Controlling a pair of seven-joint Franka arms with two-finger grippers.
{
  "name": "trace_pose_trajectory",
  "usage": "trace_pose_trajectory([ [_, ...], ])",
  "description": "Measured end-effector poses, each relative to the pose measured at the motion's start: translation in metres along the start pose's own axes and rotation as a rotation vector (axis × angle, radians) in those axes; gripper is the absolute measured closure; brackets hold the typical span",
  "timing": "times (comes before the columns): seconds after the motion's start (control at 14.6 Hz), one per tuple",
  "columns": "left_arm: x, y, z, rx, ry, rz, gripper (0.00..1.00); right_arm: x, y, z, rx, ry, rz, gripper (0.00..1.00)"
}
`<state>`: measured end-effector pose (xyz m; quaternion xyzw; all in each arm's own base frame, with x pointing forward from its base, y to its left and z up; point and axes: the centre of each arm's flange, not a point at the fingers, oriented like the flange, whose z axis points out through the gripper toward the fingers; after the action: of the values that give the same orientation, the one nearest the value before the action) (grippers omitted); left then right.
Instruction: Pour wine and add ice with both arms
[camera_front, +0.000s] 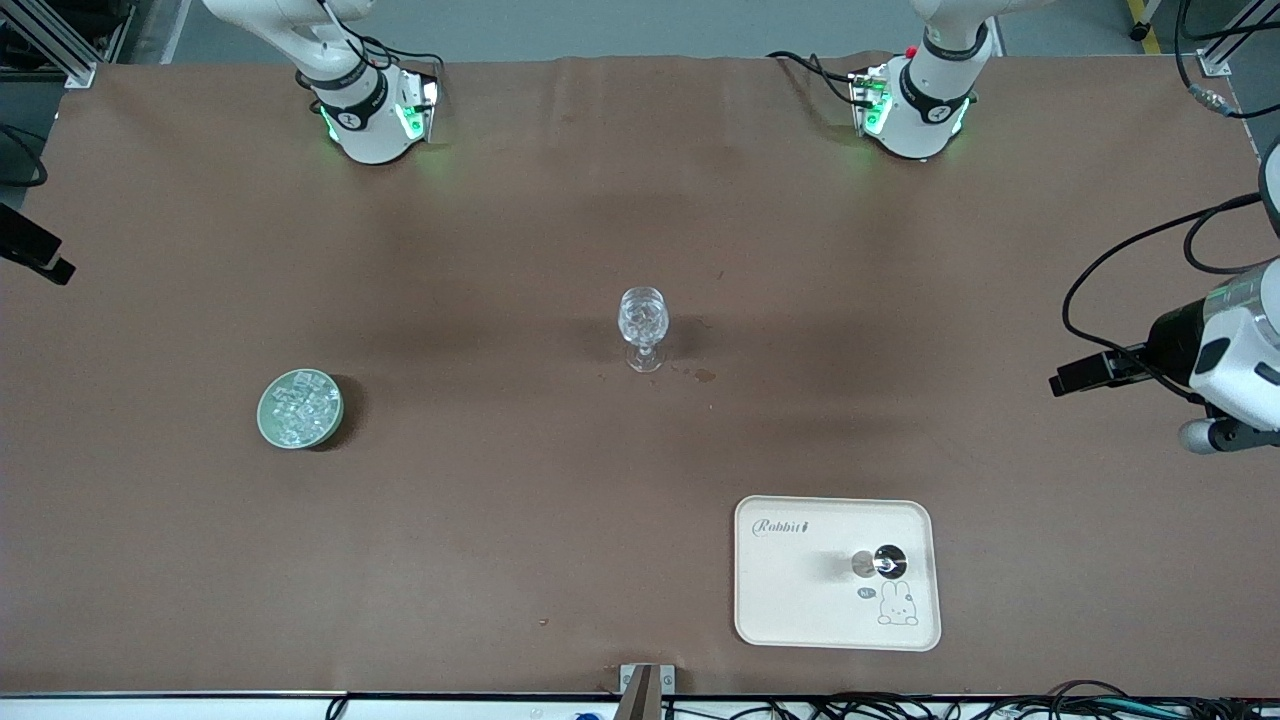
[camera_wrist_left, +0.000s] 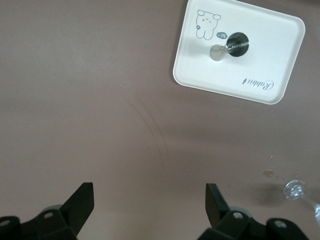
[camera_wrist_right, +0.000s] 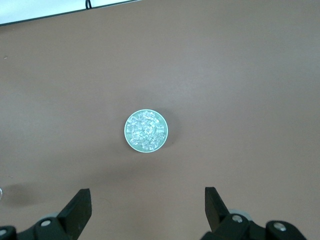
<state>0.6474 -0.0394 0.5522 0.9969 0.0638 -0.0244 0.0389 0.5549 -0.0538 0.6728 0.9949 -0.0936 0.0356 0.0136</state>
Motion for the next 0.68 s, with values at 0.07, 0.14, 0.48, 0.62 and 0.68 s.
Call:
trace_pose_trajectory([
  [0.07,-0.006,0.005,-0.005,0.009,0.007,0.019,0.01,0.000,0.000,0.000,0.000,0.000,-0.001,0.00],
  [0.14,-0.013,0.008,-0.009,0.015,0.018,0.043,0.01,0.000,-0.001,0.000,0.000,0.000,-0.002,0.00],
  [0.48,-0.064,0.016,-0.017,0.060,0.095,0.105,0.01,-0.001,-0.006,0.000,0.001,-0.005,-0.012,0.00],
  [0.62,-0.081,0.007,-0.017,0.075,0.097,0.104,0.01,-0.002,-0.007,0.000,0.001,-0.008,-0.013,0.00],
  [0.68,-0.087,0.000,-0.017,0.074,0.098,0.106,0.01,-0.002,-0.007,0.000,0.001,-0.008,-0.013,0.00],
])
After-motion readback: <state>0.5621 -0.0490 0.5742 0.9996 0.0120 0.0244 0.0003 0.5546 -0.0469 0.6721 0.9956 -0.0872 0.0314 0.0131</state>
